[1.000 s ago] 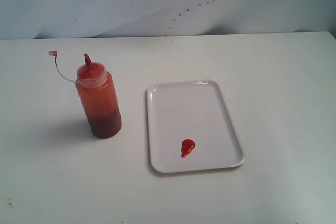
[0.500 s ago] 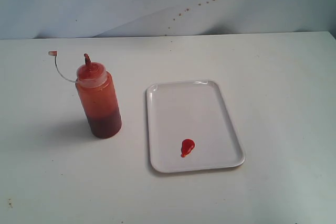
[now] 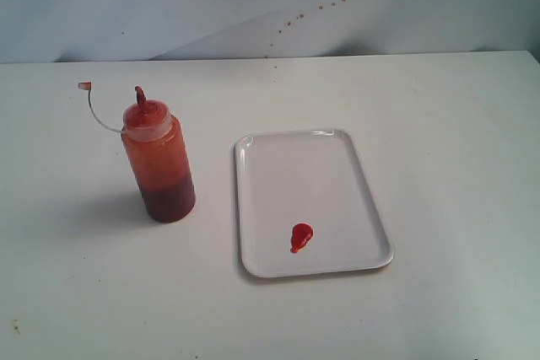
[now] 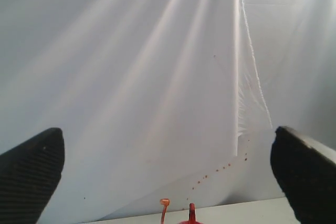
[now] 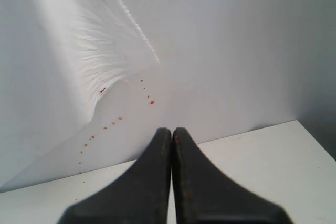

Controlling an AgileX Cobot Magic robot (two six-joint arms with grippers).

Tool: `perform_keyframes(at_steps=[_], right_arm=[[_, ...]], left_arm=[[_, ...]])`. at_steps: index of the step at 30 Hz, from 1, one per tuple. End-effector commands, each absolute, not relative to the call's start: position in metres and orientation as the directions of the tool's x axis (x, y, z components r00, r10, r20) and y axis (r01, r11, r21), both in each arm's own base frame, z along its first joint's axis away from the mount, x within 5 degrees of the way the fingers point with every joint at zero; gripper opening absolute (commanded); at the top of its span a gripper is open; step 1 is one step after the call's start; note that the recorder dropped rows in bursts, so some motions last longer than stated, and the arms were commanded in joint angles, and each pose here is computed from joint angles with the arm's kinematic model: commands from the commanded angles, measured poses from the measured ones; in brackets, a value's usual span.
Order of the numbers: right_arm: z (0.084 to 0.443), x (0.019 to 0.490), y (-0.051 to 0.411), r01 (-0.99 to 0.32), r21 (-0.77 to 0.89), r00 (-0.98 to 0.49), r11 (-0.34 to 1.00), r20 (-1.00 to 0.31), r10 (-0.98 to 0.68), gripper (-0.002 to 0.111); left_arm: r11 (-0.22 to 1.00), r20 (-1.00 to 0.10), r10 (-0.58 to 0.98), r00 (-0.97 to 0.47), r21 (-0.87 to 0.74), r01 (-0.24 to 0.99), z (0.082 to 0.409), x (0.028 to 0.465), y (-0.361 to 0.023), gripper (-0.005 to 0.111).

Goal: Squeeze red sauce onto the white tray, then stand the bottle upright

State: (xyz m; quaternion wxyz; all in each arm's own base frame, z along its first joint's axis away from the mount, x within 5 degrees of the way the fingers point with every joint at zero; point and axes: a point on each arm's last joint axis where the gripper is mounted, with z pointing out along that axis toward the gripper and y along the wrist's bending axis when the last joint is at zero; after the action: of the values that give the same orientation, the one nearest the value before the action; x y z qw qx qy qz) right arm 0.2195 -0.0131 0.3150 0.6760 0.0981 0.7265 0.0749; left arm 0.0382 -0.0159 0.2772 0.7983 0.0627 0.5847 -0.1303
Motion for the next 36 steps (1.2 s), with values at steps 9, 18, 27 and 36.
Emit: perform_keyframes(at_steps=[9, 18, 27, 36], right_arm=[[0.314, 0.218, -0.014, 0.048, 0.248, -0.064, 0.967, -0.966, 0.251, 0.000], [0.314, 0.218, -0.014, 0.048, 0.248, -0.064, 0.967, -0.966, 0.251, 0.000], [0.314, 0.218, -0.014, 0.048, 0.248, -0.064, 0.967, -0.966, 0.251, 0.000], [0.314, 0.218, -0.014, 0.048, 0.248, -0.064, 0.967, -0.966, 0.251, 0.000]], left_arm=[[0.954, -0.936, -0.221, 0.273, -0.149, 0.259, 0.278, 0.039, -0.011, 0.100], [0.976, -0.932, -0.001, 0.361, 0.079, 0.205, 0.280, 0.037, -0.013, 0.001], [0.985, -0.981, 0.101, 0.166, 0.122, 0.123, 0.257, 0.045, -0.006, 0.001], [0.987, -0.996, 0.063, 0.056, 0.070, 0.144, 0.218, 0.054, -0.008, 0.000]])
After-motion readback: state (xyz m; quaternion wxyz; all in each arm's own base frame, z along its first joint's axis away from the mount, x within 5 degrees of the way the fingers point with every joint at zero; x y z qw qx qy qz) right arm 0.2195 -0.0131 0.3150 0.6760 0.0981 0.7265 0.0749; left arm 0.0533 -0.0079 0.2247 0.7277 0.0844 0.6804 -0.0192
